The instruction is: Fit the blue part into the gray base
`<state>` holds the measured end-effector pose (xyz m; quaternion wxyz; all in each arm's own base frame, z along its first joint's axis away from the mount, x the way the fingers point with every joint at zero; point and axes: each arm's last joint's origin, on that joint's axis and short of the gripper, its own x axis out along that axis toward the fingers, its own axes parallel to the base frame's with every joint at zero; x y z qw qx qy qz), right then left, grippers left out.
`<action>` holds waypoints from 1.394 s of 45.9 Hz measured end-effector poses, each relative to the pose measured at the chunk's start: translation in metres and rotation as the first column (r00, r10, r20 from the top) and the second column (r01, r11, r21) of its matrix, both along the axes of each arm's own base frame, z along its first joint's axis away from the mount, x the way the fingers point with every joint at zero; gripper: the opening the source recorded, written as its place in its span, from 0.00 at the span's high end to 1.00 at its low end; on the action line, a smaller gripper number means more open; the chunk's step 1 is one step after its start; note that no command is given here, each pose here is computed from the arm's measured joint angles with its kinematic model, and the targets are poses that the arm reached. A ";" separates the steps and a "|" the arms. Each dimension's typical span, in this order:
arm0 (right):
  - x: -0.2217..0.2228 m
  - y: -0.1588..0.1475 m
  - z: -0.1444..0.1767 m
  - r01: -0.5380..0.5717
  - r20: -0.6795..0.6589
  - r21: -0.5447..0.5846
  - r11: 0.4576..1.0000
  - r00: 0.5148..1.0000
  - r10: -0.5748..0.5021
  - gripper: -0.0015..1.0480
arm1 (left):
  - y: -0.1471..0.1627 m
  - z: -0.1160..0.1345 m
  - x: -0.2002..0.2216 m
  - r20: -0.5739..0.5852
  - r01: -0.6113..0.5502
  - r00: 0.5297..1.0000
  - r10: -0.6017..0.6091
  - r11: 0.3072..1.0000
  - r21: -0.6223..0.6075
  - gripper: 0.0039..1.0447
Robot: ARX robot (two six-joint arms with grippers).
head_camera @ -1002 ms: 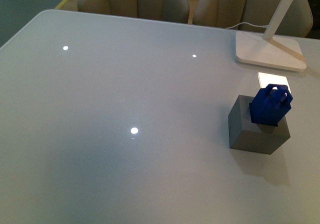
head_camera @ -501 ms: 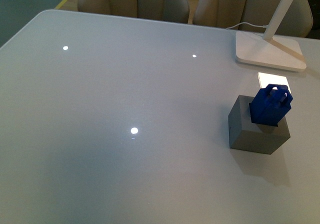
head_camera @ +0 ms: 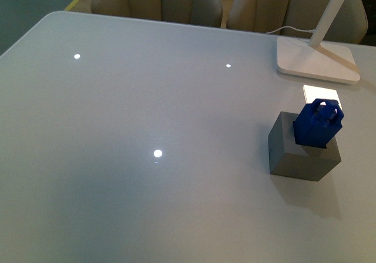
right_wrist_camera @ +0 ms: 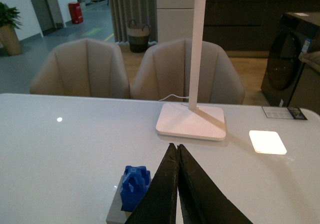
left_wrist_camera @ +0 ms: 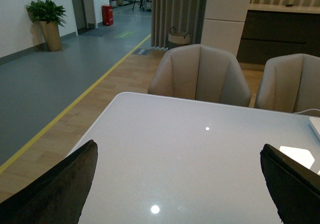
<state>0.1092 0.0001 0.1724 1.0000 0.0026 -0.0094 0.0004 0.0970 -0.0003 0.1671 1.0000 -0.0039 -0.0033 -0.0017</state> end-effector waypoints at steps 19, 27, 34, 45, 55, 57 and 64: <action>-0.012 0.000 -0.003 0.000 -0.005 -0.002 1.000 1.000 0.000 0.98 | 0.000 0.000 0.000 0.000 0.000 1.000 0.000 1.000 0.000 0.07; -0.012 0.000 -0.003 0.000 -0.004 -0.002 1.000 1.000 0.000 0.62 | 0.000 0.000 0.000 0.000 0.000 1.000 0.000 1.000 0.000 0.07; -0.012 0.000 -0.003 0.000 -0.004 -0.002 1.000 1.000 0.000 0.32 | 0.000 0.000 0.000 0.000 0.000 1.000 0.000 1.000 0.000 0.07; -0.012 0.000 -0.003 0.000 -0.004 -0.002 1.000 1.000 0.000 0.09 | 0.000 0.000 0.000 0.000 0.000 1.000 0.000 1.000 0.000 0.07; -0.012 0.000 -0.003 0.000 -0.004 -0.002 1.000 1.000 0.000 0.09 | 0.000 0.000 0.000 0.000 0.000 1.000 0.000 1.000 0.000 0.07; -0.012 0.000 -0.003 0.000 -0.004 -0.002 1.000 1.000 0.000 0.09 | 0.000 0.000 0.000 0.000 0.000 1.000 0.000 1.000 0.000 0.07; -0.012 0.000 -0.003 0.000 -0.004 -0.002 1.000 1.000 0.000 0.09 | 0.000 0.000 0.000 0.000 0.000 1.000 0.000 1.000 0.000 0.07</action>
